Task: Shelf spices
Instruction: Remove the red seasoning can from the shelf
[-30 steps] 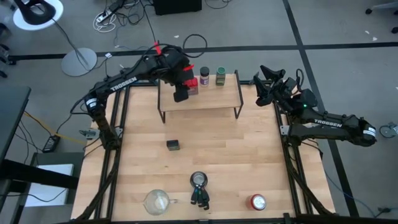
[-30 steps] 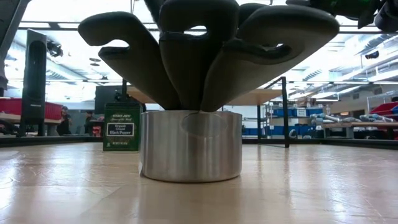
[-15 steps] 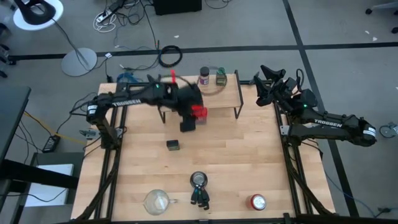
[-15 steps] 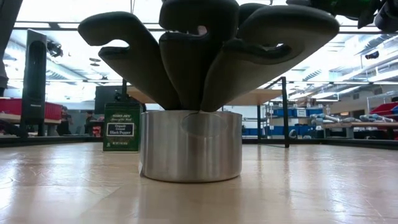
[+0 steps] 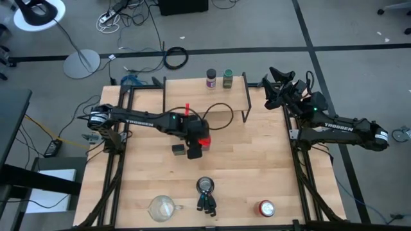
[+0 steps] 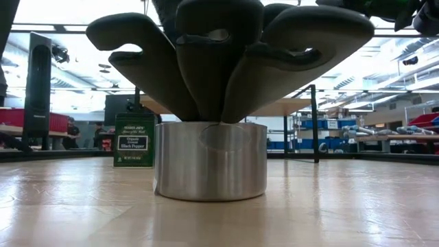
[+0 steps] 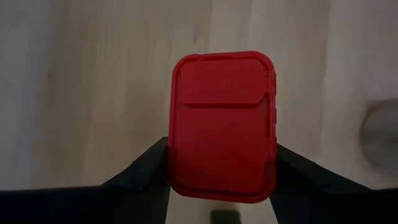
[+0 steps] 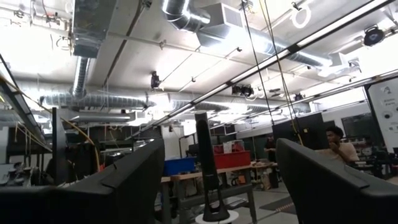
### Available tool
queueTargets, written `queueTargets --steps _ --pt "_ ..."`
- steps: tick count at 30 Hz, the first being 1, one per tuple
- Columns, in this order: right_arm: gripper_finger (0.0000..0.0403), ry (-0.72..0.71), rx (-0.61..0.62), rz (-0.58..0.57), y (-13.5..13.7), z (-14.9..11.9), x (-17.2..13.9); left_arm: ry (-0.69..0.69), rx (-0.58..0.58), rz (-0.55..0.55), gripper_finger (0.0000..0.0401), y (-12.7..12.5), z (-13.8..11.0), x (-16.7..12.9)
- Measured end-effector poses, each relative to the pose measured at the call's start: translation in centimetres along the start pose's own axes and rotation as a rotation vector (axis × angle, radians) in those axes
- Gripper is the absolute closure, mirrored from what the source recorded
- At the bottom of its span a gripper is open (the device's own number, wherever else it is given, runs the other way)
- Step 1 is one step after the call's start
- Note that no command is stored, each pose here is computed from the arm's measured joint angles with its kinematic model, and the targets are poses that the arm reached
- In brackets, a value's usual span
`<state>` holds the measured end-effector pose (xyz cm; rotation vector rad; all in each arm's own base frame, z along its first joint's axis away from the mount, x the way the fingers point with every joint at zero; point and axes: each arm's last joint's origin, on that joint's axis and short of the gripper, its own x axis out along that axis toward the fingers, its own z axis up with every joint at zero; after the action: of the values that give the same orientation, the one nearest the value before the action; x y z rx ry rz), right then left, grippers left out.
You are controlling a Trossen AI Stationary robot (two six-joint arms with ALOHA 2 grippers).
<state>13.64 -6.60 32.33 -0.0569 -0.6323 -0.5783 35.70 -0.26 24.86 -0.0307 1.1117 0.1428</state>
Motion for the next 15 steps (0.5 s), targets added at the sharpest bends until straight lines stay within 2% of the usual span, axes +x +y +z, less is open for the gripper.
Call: queueTargets --steps 15 --pt "0.0094 -0.001 0.0 0.0 0.0 0.0 0.0 -0.018 -0.057 0.025 0.0198 0.0 -3.1 4.0"
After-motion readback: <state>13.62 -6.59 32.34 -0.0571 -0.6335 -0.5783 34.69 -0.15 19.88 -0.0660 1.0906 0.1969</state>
